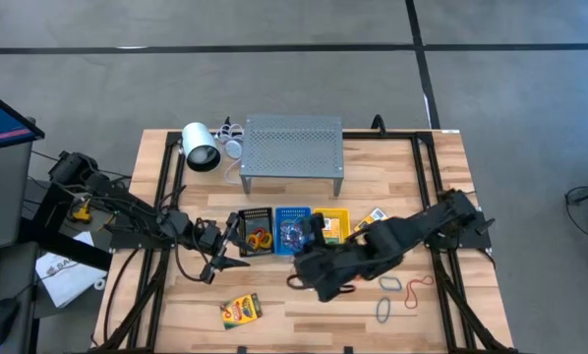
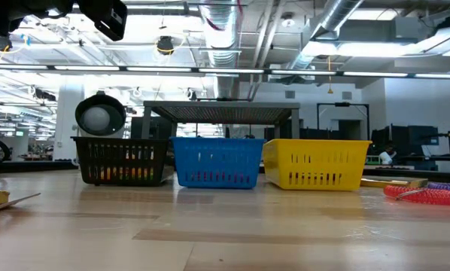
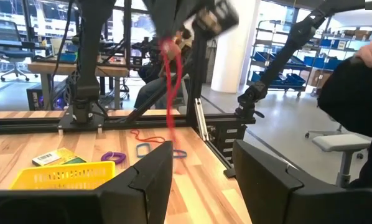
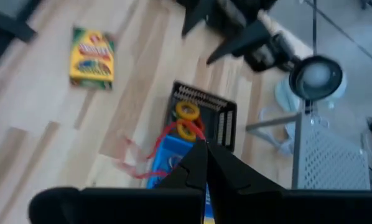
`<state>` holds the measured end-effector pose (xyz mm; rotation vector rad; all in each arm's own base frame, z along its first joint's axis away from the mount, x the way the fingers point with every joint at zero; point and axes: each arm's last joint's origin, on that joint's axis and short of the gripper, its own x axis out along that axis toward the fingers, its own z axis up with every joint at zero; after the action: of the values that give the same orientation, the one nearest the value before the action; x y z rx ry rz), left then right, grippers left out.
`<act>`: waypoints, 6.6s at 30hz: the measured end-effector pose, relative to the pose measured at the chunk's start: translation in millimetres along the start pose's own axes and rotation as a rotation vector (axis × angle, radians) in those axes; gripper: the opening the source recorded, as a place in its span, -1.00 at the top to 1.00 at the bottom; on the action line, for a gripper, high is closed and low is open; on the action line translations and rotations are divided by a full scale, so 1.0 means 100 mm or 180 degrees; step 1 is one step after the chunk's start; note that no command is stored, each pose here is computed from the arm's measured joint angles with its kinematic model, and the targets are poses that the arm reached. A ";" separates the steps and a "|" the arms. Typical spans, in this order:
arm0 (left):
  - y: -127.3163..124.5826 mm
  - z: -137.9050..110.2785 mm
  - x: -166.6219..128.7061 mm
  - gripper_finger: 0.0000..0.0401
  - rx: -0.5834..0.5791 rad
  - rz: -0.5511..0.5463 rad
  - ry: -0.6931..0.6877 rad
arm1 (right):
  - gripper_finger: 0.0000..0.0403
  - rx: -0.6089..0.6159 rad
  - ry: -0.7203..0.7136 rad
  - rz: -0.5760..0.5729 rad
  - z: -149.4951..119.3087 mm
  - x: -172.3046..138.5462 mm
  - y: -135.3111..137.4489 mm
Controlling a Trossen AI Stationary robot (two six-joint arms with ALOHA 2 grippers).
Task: Pick & Place Office Desk Supplies
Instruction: Put the red rubber band into the blue basket, then put the yellow crayon box into the yellow basket
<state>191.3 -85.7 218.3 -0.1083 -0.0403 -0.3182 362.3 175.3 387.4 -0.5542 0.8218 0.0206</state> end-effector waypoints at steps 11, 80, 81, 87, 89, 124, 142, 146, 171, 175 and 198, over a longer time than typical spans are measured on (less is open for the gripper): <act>0.00 0.00 0.00 0.19 -0.0064 0.0000 0.0004 | 1.00 0.0036 -0.0128 0.0217 -0.11 -0.05 -0.11; 0.00 -0.02 0.00 0.19 -0.0045 0.0013 0.0076 | 1.00 0.1424 -0.1973 0.0231 -2.12 1.48 -0.58; 0.00 -0.02 0.00 0.19 -0.0045 0.0013 0.0076 | 1.00 0.1429 -0.1968 0.0219 -2.13 1.48 -0.59; 0.00 -0.02 0.00 0.19 -0.0044 0.0012 0.0076 | 1.00 0.1446 -0.1987 0.0116 -2.17 1.49 -0.68; 0.00 -0.02 0.00 0.19 -0.0045 0.0012 0.0076 | 1.00 0.1454 -0.1978 0.0100 -2.18 1.49 -0.70; 0.01 -0.04 0.00 0.19 -0.0037 0.0043 0.0118 | 1.00 0.1596 -0.1418 0.0519 -2.27 1.87 -0.34; 0.02 -0.04 0.00 0.19 -0.0035 0.0064 0.0124 | 1.00 0.1556 -0.0770 0.0720 -2.18 1.90 -0.36; 0.02 -0.04 0.00 0.19 -0.0035 0.0064 0.0124 | 1.00 0.1540 -0.0726 0.0737 -2.16 1.90 -0.37; 0.02 -0.05 0.00 0.19 -0.0032 0.0064 0.0148 | 0.01 0.1611 -0.0886 0.0822 -2.11 1.79 -0.47; 0.02 -0.06 0.00 0.19 -0.0025 0.0070 0.0208 | -0.05 0.1438 -0.1202 0.0730 -1.99 1.56 -0.55; 0.01 -0.10 0.01 0.19 -0.0321 0.0053 0.0313 | 0.00 0.1157 -0.1891 0.1902 -1.61 0.89 -0.20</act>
<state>192.6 -85.9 208.0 -0.1928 0.0742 -0.3085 316.9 64.6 245.9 0.0661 0.3660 0.5494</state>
